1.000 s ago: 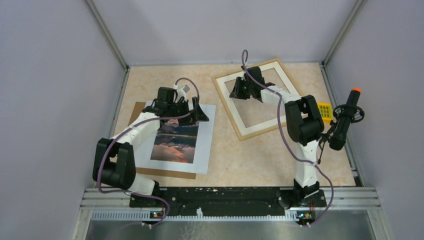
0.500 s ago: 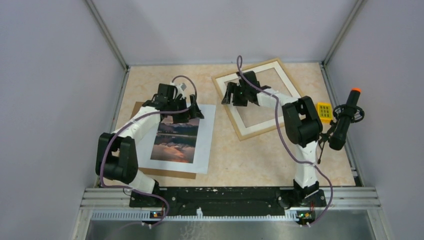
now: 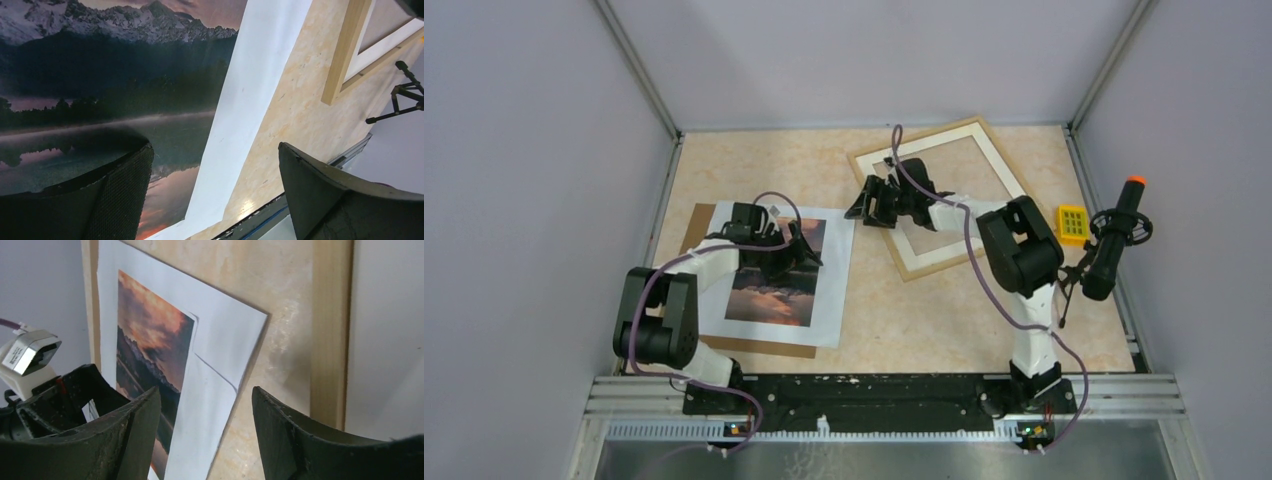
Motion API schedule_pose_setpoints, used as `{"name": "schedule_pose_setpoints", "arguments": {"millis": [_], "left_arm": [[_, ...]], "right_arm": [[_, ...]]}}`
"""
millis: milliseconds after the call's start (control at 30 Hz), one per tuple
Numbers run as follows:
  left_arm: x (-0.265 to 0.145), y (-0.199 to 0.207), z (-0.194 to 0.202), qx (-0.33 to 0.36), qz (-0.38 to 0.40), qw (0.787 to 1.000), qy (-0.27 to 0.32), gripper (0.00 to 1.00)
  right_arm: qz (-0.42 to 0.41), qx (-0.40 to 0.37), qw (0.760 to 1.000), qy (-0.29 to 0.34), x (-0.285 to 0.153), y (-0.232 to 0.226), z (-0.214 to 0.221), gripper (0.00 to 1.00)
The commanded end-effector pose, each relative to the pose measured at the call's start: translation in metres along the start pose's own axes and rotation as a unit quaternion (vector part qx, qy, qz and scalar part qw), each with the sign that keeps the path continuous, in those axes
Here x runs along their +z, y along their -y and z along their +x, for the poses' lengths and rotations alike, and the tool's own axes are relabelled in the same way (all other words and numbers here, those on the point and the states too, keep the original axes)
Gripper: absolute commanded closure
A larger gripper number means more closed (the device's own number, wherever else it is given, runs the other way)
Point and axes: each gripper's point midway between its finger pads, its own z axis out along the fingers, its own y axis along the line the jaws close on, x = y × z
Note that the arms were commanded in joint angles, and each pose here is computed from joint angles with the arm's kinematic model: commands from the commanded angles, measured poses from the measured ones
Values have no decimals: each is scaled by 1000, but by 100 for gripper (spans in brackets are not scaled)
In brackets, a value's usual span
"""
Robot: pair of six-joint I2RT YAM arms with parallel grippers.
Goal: Put the photo into the frame
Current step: Pick up the photo at the center of the board.
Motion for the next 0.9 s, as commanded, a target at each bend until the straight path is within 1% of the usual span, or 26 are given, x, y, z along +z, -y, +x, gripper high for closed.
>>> {"name": "schedule_pose_setpoints", "arguments": {"millis": [0,133,300,400,633,867], "left_arm": [[3,-6,4,-16,3,1000,11,2],[10,-16,10,-30,-7,999,9,2],[12,-27,10,-26,-27,999,15,2],[11,-38,17,-29,-39,999,23,2],[15,-53,27,-32,-58,998,19,2],[13,-57,30,-33,-63,997,24,2]], "right_arm": [[8,10,1000,12,16,18,0,34],[-4,21,1000,-4,30,21,13,35],[-24,9,999,-33,53,2,27,35],[-59,28,996,-54,62,-12,38,36],[-164,69,983,-53,49,-61,53,37],[-217,92,971,-49,22,-94,65,39]]}}
